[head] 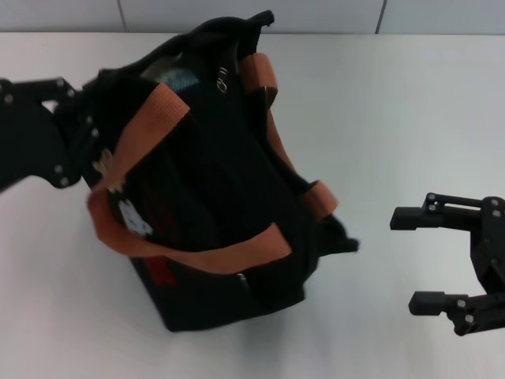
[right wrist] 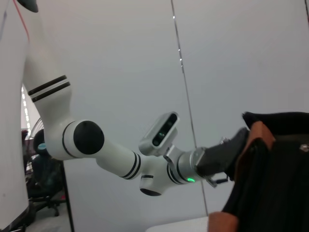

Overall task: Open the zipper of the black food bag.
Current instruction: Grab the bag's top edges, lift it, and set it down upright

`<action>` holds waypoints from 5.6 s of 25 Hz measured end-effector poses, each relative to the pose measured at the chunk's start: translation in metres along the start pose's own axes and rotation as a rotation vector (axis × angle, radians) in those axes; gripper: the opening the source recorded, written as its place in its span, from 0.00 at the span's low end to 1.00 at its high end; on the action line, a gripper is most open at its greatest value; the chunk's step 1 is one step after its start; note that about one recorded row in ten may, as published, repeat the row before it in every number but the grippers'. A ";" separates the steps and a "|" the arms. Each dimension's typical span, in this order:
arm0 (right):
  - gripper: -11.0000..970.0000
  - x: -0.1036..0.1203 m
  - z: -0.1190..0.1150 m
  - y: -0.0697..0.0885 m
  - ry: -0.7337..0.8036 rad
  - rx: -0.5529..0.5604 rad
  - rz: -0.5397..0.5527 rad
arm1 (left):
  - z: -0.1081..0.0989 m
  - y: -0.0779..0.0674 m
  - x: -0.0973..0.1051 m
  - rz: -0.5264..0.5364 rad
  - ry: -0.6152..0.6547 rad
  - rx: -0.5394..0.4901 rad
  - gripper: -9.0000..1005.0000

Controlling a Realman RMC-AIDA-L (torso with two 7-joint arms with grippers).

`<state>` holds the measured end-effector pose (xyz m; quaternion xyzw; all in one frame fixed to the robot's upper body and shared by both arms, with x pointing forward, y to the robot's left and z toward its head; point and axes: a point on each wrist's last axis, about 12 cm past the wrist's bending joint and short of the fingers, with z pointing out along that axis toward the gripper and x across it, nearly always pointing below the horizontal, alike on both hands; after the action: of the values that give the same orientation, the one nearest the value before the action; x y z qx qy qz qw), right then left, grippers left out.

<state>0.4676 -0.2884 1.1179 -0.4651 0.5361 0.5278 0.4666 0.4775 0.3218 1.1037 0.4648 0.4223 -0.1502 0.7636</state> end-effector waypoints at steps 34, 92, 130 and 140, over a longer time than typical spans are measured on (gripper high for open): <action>0.46 0.008 0.039 -0.019 0.117 -0.138 0.073 | 0.026 -0.023 0.000 0.231 -0.109 0.070 0.10; 0.41 0.007 0.016 -0.052 -0.111 0.209 0.405 | 0.063 -0.055 0.005 0.132 -0.206 0.221 0.11; 0.40 0.009 0.050 -0.070 -0.132 0.210 0.537 | 0.067 -0.054 0.005 0.138 -0.216 0.229 0.10; 0.14 0.012 0.051 -0.065 -0.139 0.209 0.457 | 0.066 -0.054 0.005 0.133 -0.215 0.228 0.10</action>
<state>0.5308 -0.2378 1.0966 -0.2438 0.6455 0.5921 0.4163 0.4802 0.2389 1.0819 0.5564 0.2869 -0.1950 0.7550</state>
